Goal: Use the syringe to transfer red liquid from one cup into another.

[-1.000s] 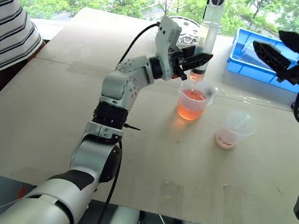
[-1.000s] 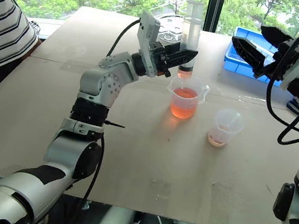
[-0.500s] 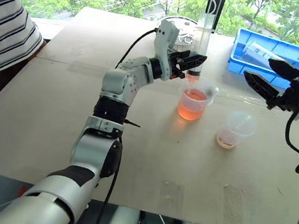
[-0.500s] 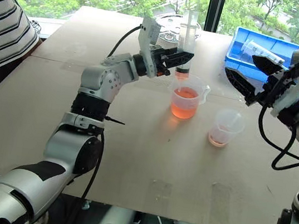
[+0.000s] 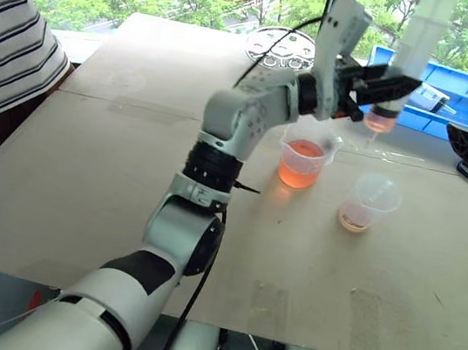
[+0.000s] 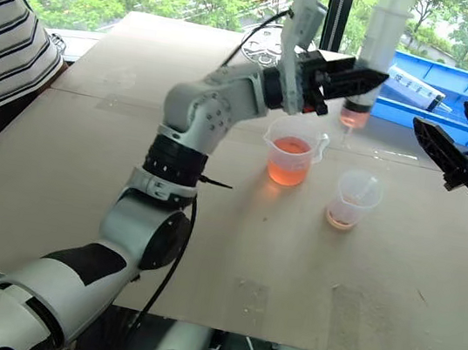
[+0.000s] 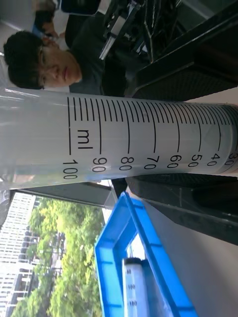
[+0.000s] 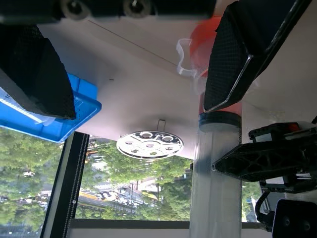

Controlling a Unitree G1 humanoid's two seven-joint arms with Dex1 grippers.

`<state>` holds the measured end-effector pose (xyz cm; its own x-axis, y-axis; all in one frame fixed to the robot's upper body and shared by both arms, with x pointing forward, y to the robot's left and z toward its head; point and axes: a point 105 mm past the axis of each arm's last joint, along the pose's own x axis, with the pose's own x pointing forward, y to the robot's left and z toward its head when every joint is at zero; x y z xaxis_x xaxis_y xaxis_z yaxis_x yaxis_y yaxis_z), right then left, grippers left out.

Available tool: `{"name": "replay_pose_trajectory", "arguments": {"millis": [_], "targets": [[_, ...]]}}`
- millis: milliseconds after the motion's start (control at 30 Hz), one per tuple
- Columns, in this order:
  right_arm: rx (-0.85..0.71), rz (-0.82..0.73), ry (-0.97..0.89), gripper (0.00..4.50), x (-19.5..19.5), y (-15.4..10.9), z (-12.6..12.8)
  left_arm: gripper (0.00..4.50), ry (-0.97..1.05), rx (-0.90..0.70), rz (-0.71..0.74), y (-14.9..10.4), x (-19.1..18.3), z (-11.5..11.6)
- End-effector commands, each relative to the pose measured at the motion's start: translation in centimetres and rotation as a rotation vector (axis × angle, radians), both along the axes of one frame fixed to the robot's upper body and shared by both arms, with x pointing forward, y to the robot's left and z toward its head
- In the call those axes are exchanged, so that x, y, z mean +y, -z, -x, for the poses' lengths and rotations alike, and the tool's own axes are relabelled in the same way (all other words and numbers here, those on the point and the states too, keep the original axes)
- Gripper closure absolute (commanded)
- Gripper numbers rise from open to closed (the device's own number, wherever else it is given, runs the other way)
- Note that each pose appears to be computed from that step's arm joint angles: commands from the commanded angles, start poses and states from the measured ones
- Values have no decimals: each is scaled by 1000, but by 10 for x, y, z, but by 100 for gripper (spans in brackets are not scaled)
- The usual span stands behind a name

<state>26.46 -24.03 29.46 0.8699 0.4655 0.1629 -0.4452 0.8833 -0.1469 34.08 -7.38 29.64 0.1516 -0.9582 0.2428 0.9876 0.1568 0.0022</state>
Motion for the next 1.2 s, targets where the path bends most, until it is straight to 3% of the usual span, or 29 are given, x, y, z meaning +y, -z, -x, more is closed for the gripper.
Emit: {"name": "replay_pose_trajectory", "arguments": {"millis": [33, 333, 767, 1067, 1133, 1200], "targets": [[-36, 17, 40, 5, -6, -15, 12, 311, 14, -154, 31, 15, -16, 8], [-7, -7, 20, 5, 1, -29, 17, 311, 40, -233, 1, 63, -44, 17], [27, 34, -88, 5, 22, -50, 14, 311, 98, -227, 20, 70, -63, 32], [89, 69, -103, 5, 25, -38, -3, 311, 144, -231, 9, 77, -67, 43], [91, 69, -94, 28, 22, -39, -4, 311, 145, -227, 7, 77, -67, 43], [93, 74, -86, 116, 19, -38, -4, 311, 146, -224, 5, 78, -67, 43]]}}
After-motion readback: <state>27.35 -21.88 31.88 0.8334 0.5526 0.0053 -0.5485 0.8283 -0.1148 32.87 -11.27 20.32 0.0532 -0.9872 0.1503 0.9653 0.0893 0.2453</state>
